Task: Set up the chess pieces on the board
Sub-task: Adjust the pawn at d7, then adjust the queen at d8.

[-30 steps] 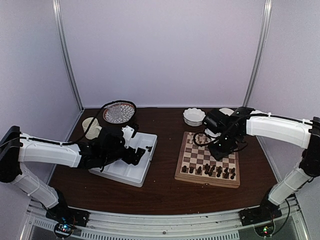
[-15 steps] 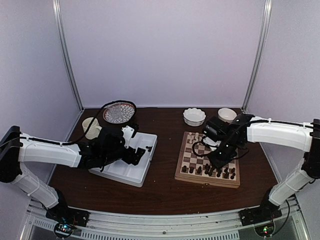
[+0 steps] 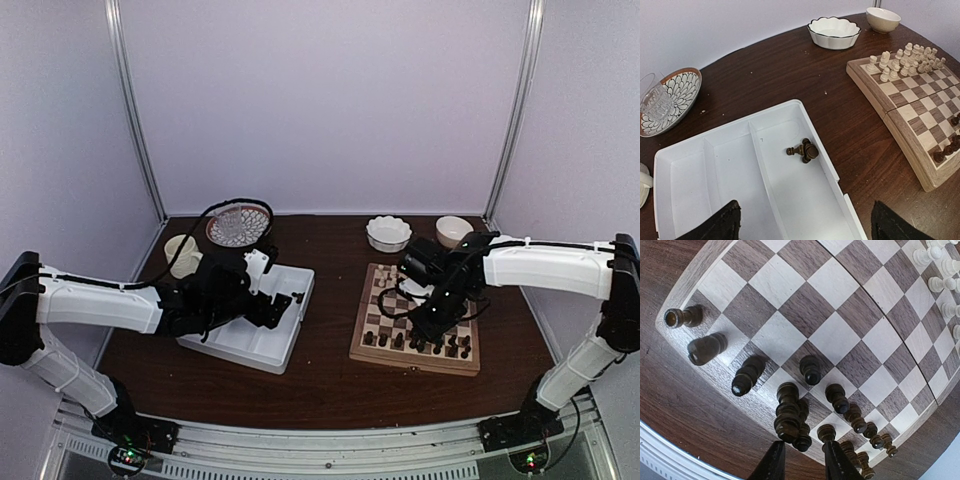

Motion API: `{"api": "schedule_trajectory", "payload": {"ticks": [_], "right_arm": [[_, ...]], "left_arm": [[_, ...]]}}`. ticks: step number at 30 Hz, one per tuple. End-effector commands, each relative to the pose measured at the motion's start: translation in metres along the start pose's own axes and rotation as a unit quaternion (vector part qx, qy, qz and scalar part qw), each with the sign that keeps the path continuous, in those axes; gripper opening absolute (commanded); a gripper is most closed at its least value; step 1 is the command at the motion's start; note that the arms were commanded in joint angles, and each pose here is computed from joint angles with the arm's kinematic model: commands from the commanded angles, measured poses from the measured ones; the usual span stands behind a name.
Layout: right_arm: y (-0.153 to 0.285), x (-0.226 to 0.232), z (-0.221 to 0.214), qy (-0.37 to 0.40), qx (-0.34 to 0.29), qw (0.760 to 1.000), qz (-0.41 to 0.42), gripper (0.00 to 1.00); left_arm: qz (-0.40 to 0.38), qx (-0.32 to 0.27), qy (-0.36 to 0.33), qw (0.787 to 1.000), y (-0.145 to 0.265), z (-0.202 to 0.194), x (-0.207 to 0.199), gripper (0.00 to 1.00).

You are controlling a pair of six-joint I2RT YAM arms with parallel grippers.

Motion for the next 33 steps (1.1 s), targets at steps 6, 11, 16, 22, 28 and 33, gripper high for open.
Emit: {"api": "schedule_trajectory", "payload": {"ticks": [6, 11, 16, 22, 28, 33], "right_arm": [[-0.01, 0.003, -0.002, 0.006, 0.01, 1.0, -0.001, 0.28], [-0.013, 0.003, -0.003, 0.008, 0.015, 1.0, -0.001, 0.26], [-0.014, 0.004, -0.003, 0.009, 0.018, 1.0, -0.001, 0.23], [-0.013, 0.008, -0.004, 0.008, 0.015, 1.0, 0.012, 0.3], [-0.001, 0.007, -0.001, 0.005, -0.013, 1.0, 0.017, 0.31], [0.011, 0.006, -0.001, 0.003, -0.038, 0.999, 0.022, 0.33]], "left_arm": [[-0.009, -0.009, -0.001, 1.0, 0.0, 0.009, -0.005, 0.9], [-0.01, -0.009, -0.002, 1.0, 0.0, 0.009, -0.005, 0.9], [-0.01, -0.009, -0.001, 1.0, 0.001, 0.009, -0.005, 0.9], [-0.01, -0.009, -0.002, 1.0, 0.001, 0.01, -0.005, 0.9], [-0.01, -0.01, -0.002, 1.0, 0.002, 0.01, -0.005, 0.9], [-0.009, -0.009, -0.002, 1.0, 0.001, 0.009, -0.005, 0.9]]}}
Point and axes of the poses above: each gripper's point midway between its finger pads, its own y axis back along the fingers, its own x axis along the line the jaws close on, z = x × y, the point moved 6 cm from there along y, back along the fingers, and after that the axes turned 11 degrees about y, right-handed, at the moved point
